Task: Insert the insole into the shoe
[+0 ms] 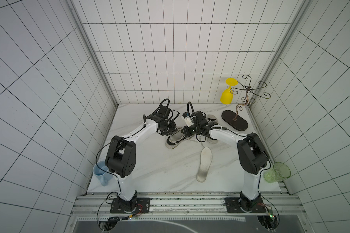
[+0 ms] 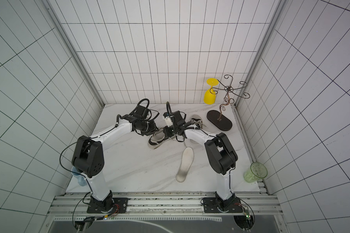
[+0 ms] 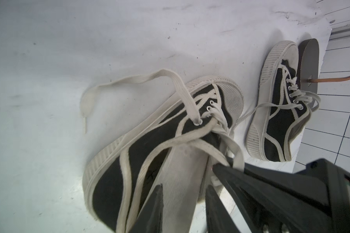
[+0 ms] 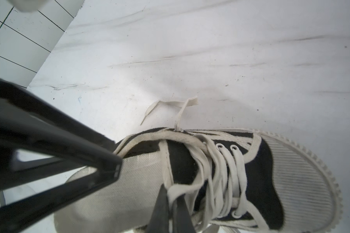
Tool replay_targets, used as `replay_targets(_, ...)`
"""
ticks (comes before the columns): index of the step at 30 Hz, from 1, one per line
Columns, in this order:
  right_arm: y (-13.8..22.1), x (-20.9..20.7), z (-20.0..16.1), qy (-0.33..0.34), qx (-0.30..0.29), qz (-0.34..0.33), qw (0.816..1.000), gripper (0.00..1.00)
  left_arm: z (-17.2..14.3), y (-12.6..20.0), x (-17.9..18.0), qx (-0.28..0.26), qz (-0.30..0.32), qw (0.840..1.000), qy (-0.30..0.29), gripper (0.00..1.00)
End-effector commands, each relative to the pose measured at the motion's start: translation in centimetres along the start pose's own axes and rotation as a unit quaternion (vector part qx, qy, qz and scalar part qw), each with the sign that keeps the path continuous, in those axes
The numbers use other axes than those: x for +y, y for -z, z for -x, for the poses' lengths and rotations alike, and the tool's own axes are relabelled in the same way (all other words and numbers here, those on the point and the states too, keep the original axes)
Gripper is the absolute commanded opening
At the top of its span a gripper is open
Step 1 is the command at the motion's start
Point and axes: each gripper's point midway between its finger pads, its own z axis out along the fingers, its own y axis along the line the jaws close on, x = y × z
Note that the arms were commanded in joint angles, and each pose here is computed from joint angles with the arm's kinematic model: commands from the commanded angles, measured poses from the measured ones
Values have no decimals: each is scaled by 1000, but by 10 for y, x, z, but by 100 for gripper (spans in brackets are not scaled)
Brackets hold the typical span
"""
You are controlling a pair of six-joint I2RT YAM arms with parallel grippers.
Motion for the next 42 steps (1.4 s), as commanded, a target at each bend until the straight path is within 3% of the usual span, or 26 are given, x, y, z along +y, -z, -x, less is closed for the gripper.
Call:
replay_targets(1,-2,3,1,2,3,12,1000,0,-19,19,27,9,52,999,7,35)
replay_targets(7,-2,6,7,3,-2,17,1000,0,-48,24,41,6,75,996,39,43)
replay_targets(13,-2,9,3,4,2,22,1000,0,-42,2,25,9,-2,996,91,44)
replay_targets(16,-2,11,3,6,2,23,1000,0,-35,-1,18,-6,-9,995,96,38)
replay_targets(23,0,13,-2,9,7,25,1000,0,-21,-7,9,-17,-26,995,97,2)
replay_targets(24,0,13,-2,9,8,25,1000,0,-20,-8,9,-19,-26,995,95,0)
replay_targets(42,2,18,0,10,5,34,999,0,4,-37,7,-60,56,997,-6,0)
